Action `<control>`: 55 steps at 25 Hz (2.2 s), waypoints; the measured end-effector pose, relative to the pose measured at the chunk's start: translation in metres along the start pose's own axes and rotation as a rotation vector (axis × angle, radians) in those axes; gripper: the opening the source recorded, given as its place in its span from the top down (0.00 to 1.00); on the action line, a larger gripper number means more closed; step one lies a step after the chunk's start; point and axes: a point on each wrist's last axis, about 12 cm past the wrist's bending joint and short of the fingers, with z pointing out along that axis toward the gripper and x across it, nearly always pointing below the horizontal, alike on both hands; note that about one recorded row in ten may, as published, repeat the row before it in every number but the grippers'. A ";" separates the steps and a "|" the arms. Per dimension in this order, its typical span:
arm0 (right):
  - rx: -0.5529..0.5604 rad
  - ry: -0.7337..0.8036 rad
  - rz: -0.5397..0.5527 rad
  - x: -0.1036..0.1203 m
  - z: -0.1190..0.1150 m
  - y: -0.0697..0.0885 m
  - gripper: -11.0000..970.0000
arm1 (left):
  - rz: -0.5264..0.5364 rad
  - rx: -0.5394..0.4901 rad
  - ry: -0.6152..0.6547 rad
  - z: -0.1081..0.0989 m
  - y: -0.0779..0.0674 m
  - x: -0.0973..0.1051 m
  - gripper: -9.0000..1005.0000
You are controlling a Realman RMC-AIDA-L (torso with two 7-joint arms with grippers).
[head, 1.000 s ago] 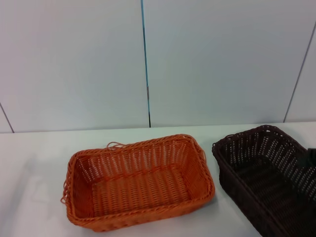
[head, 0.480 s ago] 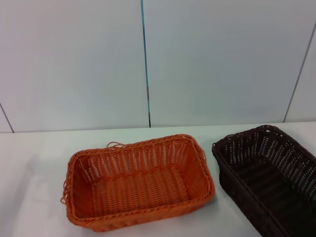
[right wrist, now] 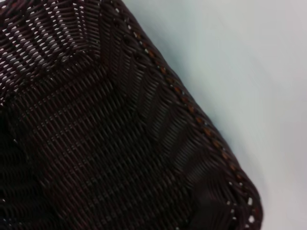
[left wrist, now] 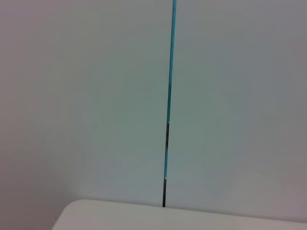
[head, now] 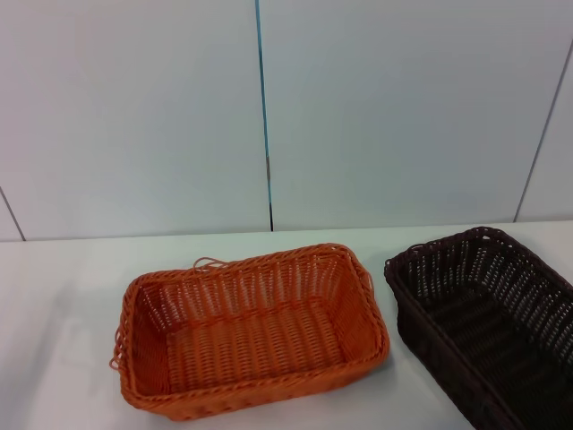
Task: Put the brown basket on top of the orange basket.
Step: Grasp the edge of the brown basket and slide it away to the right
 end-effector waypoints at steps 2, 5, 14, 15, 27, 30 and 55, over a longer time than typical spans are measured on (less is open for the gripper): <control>0.015 0.003 0.003 0.000 0.004 -0.002 0.05 | 0.001 0.002 0.004 0.000 0.000 0.001 0.08; 0.056 0.017 0.017 -0.001 0.011 -0.004 0.05 | 0.003 0.007 0.012 -0.001 0.002 0.001 0.08; 0.095 -0.006 0.086 -0.016 0.039 0.009 0.05 | 0.007 0.025 0.028 -0.002 0.005 0.002 0.08; 0.095 -0.004 0.092 -0.017 0.041 0.010 0.05 | 0.008 0.026 0.028 -0.002 0.005 0.001 0.08; 0.086 0.028 0.070 -0.019 0.053 0.007 0.05 | 0.006 0.039 0.039 -0.002 0.004 0.002 0.08; 0.109 0.042 0.062 -0.020 0.059 0.001 0.05 | -0.002 0.037 0.044 -0.002 0.008 0.002 0.08; 0.152 0.037 0.094 -0.028 0.077 0.000 0.16 | -0.003 0.032 0.077 -0.008 0.019 0.010 0.08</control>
